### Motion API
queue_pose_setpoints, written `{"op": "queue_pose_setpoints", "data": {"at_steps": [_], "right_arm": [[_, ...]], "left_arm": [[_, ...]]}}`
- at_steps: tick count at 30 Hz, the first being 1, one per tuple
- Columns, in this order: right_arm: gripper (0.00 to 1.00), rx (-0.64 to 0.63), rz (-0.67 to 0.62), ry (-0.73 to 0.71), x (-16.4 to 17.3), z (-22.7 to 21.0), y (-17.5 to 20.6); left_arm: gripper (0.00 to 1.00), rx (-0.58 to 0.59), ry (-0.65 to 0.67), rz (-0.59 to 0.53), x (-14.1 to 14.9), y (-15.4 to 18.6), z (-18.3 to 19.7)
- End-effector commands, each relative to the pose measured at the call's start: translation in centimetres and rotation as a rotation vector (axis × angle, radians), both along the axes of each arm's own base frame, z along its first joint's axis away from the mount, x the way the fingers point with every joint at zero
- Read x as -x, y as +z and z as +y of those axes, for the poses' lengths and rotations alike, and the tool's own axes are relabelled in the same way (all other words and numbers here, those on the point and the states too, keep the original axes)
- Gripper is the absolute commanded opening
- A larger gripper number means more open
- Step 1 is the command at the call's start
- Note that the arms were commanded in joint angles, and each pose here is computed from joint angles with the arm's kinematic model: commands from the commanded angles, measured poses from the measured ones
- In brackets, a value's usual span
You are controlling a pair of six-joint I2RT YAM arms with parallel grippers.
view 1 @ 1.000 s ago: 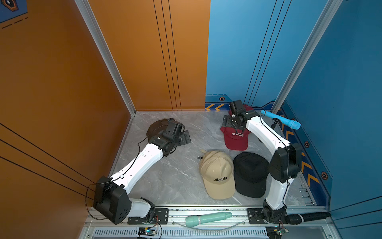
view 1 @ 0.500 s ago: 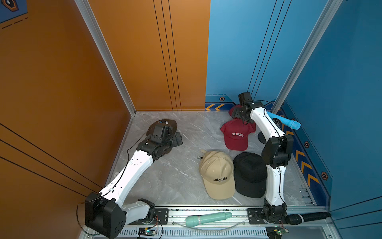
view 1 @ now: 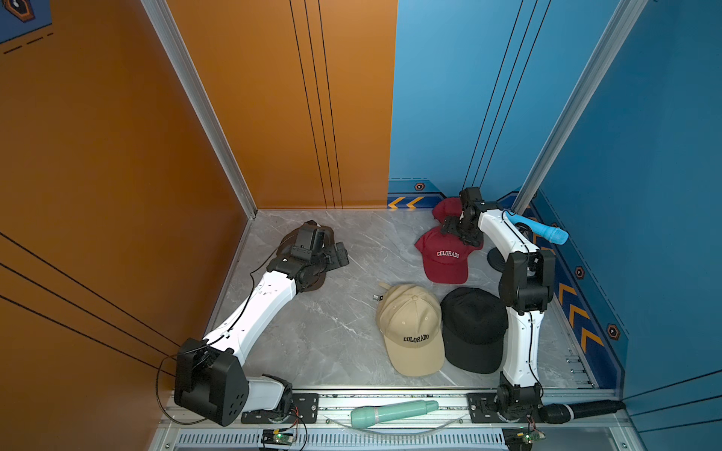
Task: Stack the baseball caps by color
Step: Move the baseball cap to the center of the board.
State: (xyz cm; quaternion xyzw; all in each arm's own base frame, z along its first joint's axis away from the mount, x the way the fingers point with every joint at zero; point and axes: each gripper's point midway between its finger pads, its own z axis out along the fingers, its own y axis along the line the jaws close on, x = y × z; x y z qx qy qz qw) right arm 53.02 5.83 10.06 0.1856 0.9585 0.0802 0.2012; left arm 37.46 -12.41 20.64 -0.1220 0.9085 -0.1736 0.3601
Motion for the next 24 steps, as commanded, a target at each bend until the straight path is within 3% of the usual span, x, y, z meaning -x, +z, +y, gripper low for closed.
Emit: {"op": "queue_pose_setpoints", "data": {"at_steps": [1,24], "right_arm": [[1.0,-0.113,0.01,0.046,0.7,2.4,-1.2],[1.0,-0.226,-0.069,0.165,1.0,16.6,1.8]], "left_arm": [[0.98,0.055,-0.005,-0.045,-0.8,1.6,-0.5],[0.98,0.041,0.075,-0.095,1.6,3.1,3.9]]}}
